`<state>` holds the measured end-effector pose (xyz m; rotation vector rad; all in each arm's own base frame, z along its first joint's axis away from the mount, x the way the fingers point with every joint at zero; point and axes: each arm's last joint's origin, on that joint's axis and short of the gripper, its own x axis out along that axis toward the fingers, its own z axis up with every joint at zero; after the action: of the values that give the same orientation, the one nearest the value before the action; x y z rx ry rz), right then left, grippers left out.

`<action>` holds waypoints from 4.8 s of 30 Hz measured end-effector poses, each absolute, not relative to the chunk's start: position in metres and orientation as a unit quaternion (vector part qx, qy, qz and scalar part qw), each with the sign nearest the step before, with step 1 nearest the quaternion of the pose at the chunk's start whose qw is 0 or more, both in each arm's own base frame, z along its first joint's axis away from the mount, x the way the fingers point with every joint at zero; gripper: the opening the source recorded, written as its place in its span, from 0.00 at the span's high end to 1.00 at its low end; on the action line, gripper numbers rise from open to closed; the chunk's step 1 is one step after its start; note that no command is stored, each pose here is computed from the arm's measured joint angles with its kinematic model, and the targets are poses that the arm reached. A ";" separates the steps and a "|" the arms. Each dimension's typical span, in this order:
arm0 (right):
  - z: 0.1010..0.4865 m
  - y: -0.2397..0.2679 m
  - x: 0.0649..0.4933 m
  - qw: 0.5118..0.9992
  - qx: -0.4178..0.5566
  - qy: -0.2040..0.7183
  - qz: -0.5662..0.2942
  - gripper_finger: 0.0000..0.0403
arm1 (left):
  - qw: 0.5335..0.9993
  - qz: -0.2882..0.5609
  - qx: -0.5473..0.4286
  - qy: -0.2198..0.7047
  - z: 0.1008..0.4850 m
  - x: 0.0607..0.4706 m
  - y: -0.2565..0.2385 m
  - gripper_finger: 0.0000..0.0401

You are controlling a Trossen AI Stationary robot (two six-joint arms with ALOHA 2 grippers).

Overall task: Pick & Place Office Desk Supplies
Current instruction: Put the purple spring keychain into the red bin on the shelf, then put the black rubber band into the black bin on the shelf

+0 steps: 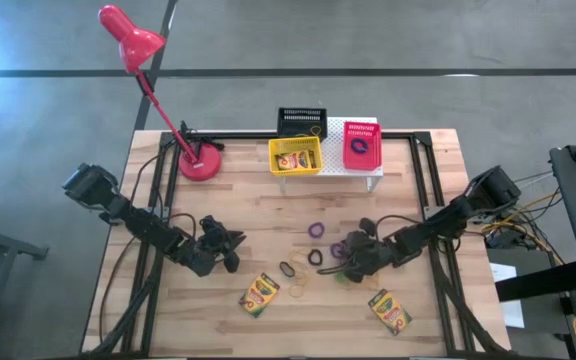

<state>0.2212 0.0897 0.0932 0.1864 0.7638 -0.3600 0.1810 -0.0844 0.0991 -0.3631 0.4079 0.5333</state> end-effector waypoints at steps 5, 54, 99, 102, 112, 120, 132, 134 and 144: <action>0.084 0.091 0.225 0.910 0.089 0.364 -0.179 0.64 | 0.928 0.261 -0.178 0.199 0.099 0.181 -0.084 0.81; 0.378 -0.013 0.208 0.843 -0.118 0.087 -0.517 0.90 | 0.928 0.266 -0.167 0.200 0.099 0.183 -0.081 0.81; 0.294 -0.145 0.250 0.767 0.160 0.506 -0.360 0.89 | 0.927 0.270 -0.171 0.199 0.099 0.183 -0.080 0.81; 0.294 -0.145 0.249 0.767 0.166 0.504 -0.361 0.86 | 0.927 0.270 -0.171 0.199 0.099 0.183 -0.080 0.81; 0.302 -0.147 0.243 0.775 0.176 0.495 -0.351 0.58 | 0.927 0.269 -0.171 0.199 0.099 0.183 -0.080 0.81; 0.344 -0.099 0.227 0.826 0.126 0.409 -0.368 0.54 | 0.927 0.269 -0.171 0.199 0.099 0.183 -0.080 0.81; 0.339 0.029 0.197 0.894 0.068 0.319 -0.306 0.60 | 0.927 0.268 -0.177 0.194 0.100 0.184 -0.080 0.81; 0.323 0.046 0.193 0.897 0.077 0.330 -0.286 0.61 | 0.927 0.268 -0.177 0.193 0.100 0.184 -0.080 0.81; 0.235 0.098 0.162 0.820 0.236 0.457 -0.250 0.61 | 0.927 0.269 -0.176 0.193 0.100 0.184 -0.080 0.81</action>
<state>0.1623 0.0978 0.2346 0.5024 0.9735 -0.5333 0.1844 -0.0796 0.1003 -0.3614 0.3954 0.5517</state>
